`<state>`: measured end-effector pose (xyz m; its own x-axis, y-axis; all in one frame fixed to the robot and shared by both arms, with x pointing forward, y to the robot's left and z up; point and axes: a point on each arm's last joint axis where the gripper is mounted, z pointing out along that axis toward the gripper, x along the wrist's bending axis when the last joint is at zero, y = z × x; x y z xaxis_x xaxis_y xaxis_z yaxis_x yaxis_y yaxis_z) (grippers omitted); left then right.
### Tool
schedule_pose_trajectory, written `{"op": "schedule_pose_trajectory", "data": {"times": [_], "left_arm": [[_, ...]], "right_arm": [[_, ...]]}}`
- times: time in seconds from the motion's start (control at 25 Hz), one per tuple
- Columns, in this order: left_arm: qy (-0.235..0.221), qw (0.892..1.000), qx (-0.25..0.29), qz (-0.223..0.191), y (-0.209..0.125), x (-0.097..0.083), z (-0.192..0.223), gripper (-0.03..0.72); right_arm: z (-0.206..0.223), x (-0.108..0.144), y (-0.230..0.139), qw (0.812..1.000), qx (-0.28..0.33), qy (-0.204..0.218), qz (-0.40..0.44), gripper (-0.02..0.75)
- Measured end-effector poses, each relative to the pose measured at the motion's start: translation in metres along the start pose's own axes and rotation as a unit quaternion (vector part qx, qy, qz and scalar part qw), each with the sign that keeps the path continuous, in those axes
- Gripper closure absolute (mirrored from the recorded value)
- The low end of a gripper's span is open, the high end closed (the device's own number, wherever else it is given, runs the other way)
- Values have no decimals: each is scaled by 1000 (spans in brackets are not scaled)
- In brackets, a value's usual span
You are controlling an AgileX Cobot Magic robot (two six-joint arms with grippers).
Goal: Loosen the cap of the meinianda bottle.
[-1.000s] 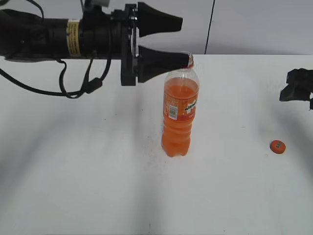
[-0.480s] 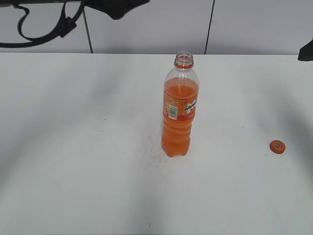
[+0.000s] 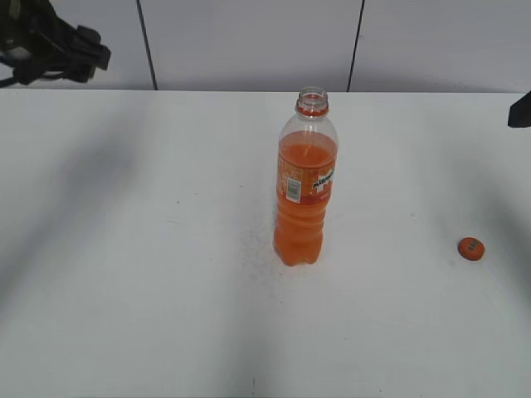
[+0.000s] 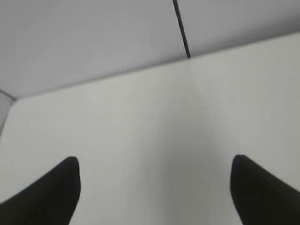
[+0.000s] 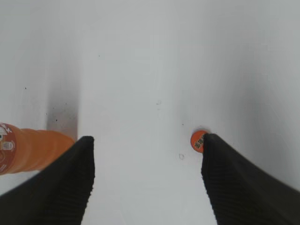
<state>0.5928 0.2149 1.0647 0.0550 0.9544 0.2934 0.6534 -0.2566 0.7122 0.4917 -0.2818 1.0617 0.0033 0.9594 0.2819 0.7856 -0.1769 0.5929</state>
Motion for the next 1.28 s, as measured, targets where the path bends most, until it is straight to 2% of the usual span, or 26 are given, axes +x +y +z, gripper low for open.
{"op": "schedule_pose_trajectory", "data": {"times": [0.08,0.2,0.32,0.52,0.64,0.88,1.12,1.28], "left_arm": [[-37,997,63,-15,-8,-6,-3,97],[-67,990,119,-46,-9,-5,-9,98],[-57,980,175,-78,-14,14,-9,101],[-40,946,308,-95,-39,53,-10,102],[-36,937,335,-96,-45,63,-12,105],[-63,939,322,-101,-56,64,-44,125],[-59,948,296,-103,-89,72,-99,136],[-56,961,247,-113,-115,78,-144,137]], "right_arm": [[0,1,-2,1000,15,2,0,206],[-1,1,-6,999,35,6,0,206],[-1,1,-11,998,63,4,-8,206],[-4,0,-18,994,110,-3,-23,206],[-5,0,-24,989,144,0,-25,206],[-23,-2,-39,968,243,-20,-55,206],[-57,0,-39,976,199,-44,-74,218],[-84,4,-57,984,152,-44,-83,220]]}}
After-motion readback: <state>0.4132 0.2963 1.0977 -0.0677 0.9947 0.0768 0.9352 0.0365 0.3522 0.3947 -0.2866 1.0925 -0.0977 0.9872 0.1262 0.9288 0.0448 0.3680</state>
